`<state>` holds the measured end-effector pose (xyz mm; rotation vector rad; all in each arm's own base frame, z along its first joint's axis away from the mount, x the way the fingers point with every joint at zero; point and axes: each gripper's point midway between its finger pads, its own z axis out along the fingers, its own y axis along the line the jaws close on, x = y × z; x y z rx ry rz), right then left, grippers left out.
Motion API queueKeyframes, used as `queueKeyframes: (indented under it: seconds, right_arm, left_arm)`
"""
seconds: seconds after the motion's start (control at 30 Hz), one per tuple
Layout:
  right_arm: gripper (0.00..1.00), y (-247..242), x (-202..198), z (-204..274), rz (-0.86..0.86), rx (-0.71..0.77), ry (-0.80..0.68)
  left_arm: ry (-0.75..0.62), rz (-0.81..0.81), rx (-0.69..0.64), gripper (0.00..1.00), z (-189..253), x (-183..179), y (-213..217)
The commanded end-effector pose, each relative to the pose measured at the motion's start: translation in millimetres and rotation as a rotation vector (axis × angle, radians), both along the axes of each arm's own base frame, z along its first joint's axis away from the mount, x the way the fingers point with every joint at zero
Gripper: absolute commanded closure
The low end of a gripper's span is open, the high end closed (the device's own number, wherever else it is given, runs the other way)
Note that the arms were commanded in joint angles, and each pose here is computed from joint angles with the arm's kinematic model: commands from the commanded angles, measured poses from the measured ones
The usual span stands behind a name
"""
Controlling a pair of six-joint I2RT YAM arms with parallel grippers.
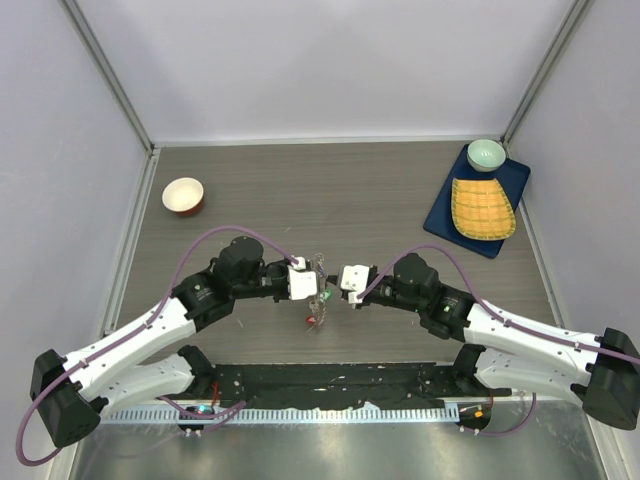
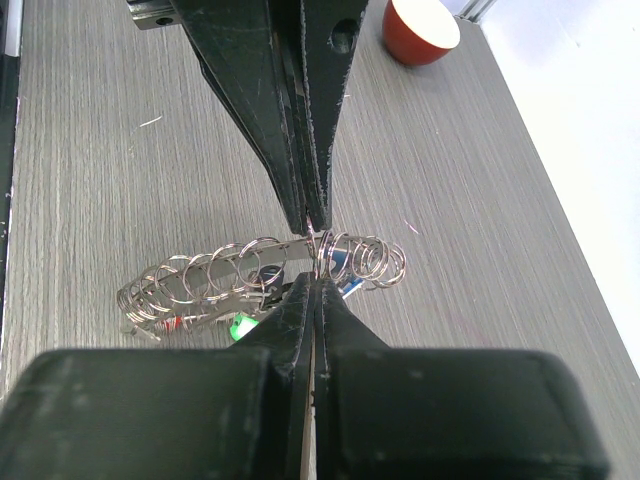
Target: Put the keys on the keyring
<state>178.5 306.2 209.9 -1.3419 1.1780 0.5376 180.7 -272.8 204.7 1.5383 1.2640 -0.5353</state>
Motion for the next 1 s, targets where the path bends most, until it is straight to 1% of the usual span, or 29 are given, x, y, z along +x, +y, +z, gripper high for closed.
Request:
queueKeyframes:
  seconds: [0.0,0.97]
  right_arm:
    - [0.99,4.7,-3.2,31.5,0.024,0.084,-0.049]
    - [0.99,5.6,-7.2,32.7,0.043,0.082,-0.043]
  left_arm:
    - [-0.074,-0.017,-0.097,1.00,30.9,3.0,-9.2]
    - [-0.075,-0.001,-0.102,1.00,32.0,5.2,-8.5]
